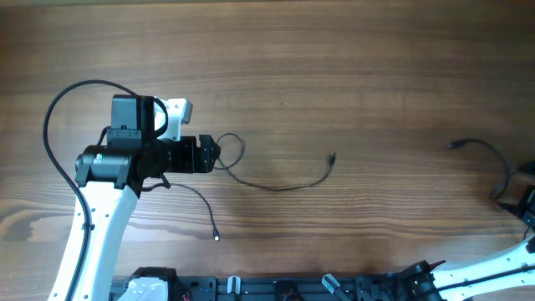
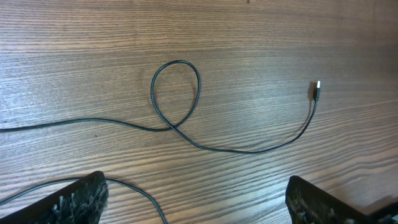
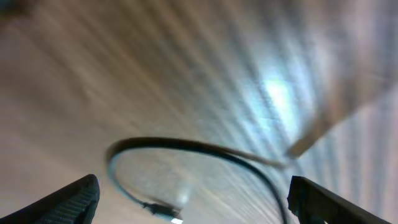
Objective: Untangle cables
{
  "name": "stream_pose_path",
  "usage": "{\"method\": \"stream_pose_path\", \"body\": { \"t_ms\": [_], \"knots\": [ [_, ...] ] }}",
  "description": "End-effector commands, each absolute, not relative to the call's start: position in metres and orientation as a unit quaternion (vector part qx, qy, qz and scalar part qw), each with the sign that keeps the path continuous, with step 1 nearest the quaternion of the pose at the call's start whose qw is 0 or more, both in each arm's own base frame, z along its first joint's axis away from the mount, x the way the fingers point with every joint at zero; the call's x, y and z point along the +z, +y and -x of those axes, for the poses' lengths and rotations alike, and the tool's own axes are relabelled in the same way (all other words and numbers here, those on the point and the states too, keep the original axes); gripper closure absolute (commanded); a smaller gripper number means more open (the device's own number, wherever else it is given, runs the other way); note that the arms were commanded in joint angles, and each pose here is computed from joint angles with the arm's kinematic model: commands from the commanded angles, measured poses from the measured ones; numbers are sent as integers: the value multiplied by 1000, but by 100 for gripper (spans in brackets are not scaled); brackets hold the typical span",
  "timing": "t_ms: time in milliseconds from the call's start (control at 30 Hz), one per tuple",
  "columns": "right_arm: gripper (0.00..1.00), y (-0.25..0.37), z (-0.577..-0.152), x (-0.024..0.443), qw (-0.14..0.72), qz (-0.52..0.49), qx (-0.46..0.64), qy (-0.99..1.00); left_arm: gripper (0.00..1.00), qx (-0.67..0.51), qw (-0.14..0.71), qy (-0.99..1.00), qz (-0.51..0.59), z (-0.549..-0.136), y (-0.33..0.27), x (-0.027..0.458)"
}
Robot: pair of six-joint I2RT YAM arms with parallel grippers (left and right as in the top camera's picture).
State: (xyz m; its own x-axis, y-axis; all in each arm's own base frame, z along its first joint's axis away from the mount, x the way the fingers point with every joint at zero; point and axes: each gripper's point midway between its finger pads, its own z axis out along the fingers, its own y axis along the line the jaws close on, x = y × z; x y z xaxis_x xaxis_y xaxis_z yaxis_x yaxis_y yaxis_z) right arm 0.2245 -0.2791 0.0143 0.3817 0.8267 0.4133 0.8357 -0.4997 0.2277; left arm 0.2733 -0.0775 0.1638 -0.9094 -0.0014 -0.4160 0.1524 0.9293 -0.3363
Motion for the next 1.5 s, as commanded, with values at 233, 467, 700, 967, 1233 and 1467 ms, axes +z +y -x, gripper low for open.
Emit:
{"method": "stream_pose_path", "body": {
  "t_ms": [233, 467, 700, 967, 1233, 1467],
  "knots": [
    [0, -314, -207, 141, -170, 833, -184, -493, 7, -193, 205, 959, -38, -272, -81, 164],
    [22, -273, -185, 224, -254, 808, -137, -514, 6, -193, 206, 959, -38, -272, -81, 164],
    [0, -219, -204, 156, -120, 796, -175, -567, 6, -193, 206, 959, -38, -272, -81, 164],
    [0, -166, -174, 87, -2, 796, -141, -589, 7, -193, 206, 959, -38, -273, -81, 164],
    [0, -157, -137, 83, 56, 794, -68, -601, 6, -193, 206, 959, -38, -272, -81, 164],
    [52, -190, -113, 81, 33, 811, 45, -583, 6, -193, 206, 959, -38, -272, -81, 164]
  ]
}}
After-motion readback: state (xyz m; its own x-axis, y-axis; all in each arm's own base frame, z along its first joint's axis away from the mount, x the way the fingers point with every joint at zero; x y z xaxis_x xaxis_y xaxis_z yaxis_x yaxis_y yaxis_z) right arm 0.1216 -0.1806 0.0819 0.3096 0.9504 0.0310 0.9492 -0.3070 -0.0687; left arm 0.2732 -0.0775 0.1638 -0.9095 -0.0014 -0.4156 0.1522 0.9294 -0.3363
